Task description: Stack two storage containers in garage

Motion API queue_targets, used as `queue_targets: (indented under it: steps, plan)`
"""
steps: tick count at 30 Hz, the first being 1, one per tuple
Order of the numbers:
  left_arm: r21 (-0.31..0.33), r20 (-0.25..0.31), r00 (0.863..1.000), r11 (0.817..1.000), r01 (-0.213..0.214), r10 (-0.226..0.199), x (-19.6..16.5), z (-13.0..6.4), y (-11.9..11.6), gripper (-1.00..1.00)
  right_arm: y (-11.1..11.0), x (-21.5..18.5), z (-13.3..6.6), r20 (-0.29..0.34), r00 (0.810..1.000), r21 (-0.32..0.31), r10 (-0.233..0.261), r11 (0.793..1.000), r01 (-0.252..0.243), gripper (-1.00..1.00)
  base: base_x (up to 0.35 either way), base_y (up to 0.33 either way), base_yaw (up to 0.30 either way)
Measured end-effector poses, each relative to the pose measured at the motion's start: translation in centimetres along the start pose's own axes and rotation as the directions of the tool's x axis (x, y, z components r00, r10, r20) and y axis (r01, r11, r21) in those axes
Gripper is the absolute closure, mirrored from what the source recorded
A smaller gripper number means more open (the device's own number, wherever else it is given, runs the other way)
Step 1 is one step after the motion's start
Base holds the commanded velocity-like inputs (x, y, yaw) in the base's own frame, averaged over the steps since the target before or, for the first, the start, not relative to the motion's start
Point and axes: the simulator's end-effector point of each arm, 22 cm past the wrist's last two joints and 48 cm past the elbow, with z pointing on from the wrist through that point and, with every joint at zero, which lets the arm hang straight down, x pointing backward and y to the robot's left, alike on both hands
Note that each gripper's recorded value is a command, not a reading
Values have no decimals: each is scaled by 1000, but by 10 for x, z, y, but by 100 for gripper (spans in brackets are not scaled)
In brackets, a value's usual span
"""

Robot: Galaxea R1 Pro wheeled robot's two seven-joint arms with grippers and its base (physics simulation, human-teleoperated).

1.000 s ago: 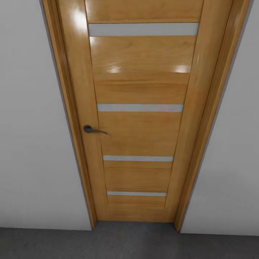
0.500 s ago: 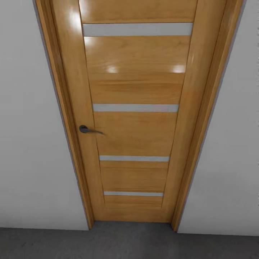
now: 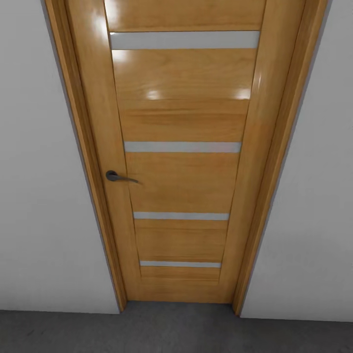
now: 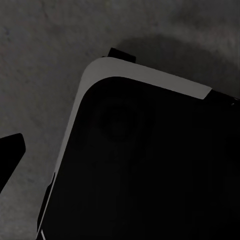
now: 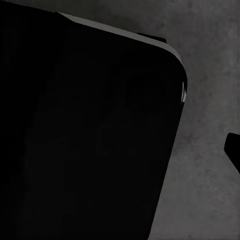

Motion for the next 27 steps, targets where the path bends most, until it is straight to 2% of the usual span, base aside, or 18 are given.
queue_targets:
  steps: [14,15,16,17,19,22,24,26,27]
  plan:
    - [0,0,1000,1000,0,0,0,0,0,-100,3,-7,1,14,1000,-6,4,1000,-4,-100,0,0,0]
    - [1,0,1000,1000,-1,1,0,0,0,-100,2,-23,1,45,999,-5,4,1000,-3,-100,0,0,0]
    - [1,0,1000,1000,-1,1,0,0,0,-100,0,-56,2,108,994,1,8,1000,-8,-100,0,0,0]
    - [1,0,1000,1000,-1,1,0,0,0,-100,-1,-70,1,135,991,4,11,1000,-11,-100,0,0,0]
    - [1,0,1000,1000,-1,1,0,0,0,-100,-7,-120,-4,219,976,15,16,1000,-19,-100,0,0,0]
    - [1,0,1000,1000,-2,2,0,0,0,-100,-14,-168,-15,287,958,27,16,999,-24,-100,0,0,0]
    - [1,0,1000,1000,-1,1,0,0,0,-100,-18,-214,-30,360,933,34,15,999,-30,-100,0,0,0]
    - [1,0,1000,1000,-1,1,0,0,0,-100,-17,-239,-40,400,916,34,16,999,-32,-100,0,0,0]
    - [1,0,1000,1000,-1,1,0,0,0,-100,-11,-265,-51,439,899,29,18,999,-34,-100,0,0,0]
